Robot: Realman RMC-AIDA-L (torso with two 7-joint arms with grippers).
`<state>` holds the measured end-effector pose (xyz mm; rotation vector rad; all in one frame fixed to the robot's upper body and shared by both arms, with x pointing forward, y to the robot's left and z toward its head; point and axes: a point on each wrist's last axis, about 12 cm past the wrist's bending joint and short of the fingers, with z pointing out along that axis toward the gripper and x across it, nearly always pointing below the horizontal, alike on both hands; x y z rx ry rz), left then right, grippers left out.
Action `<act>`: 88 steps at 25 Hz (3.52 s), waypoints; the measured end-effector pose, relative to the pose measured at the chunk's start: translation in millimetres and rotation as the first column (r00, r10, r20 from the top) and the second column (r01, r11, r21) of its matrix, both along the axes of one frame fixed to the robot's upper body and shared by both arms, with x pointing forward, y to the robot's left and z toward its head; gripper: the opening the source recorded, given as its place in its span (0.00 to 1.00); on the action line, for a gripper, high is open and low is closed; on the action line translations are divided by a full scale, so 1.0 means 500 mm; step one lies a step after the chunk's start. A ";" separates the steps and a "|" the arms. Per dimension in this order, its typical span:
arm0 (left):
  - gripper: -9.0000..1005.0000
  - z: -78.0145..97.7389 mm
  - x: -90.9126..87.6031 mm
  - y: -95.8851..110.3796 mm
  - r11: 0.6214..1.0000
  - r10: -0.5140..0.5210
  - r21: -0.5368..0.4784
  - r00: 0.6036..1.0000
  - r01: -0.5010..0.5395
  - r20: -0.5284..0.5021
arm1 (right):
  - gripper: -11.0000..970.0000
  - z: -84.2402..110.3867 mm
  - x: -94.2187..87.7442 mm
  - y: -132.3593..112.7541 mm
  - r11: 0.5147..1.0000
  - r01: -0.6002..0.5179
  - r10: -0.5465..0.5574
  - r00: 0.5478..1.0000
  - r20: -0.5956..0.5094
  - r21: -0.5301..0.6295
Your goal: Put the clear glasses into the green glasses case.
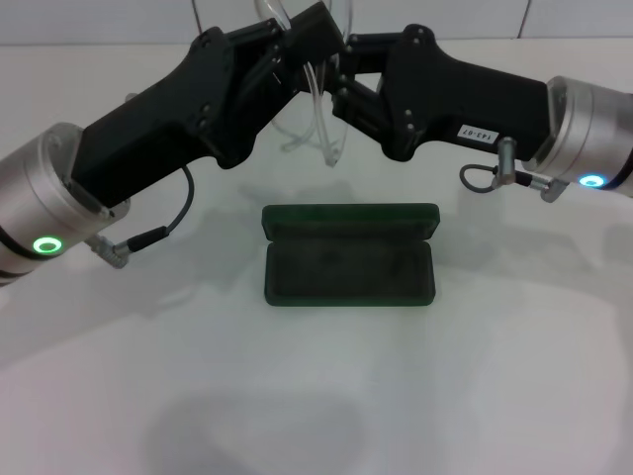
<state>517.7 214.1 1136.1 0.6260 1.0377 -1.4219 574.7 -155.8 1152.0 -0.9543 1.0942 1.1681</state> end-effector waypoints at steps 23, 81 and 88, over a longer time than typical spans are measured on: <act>0.04 -0.005 -0.004 0.005 1.000 0.009 0.001 1.000 -0.009 -0.004 | 0.13 -0.004 -0.003 -0.005 1.000 0.010 -0.010 1.000 0.008 0.003; 0.04 -0.014 -0.004 0.007 1.000 0.029 -0.003 0.999 -0.029 -0.014 | 0.13 -0.002 -0.017 0.011 1.000 -0.022 0.022 1.000 0.018 0.019; 0.04 -0.014 -0.009 0.011 1.000 0.026 -0.007 1.000 -0.026 -0.010 | 0.13 0.002 -0.008 -0.005 0.999 0.030 -0.031 0.999 0.024 0.039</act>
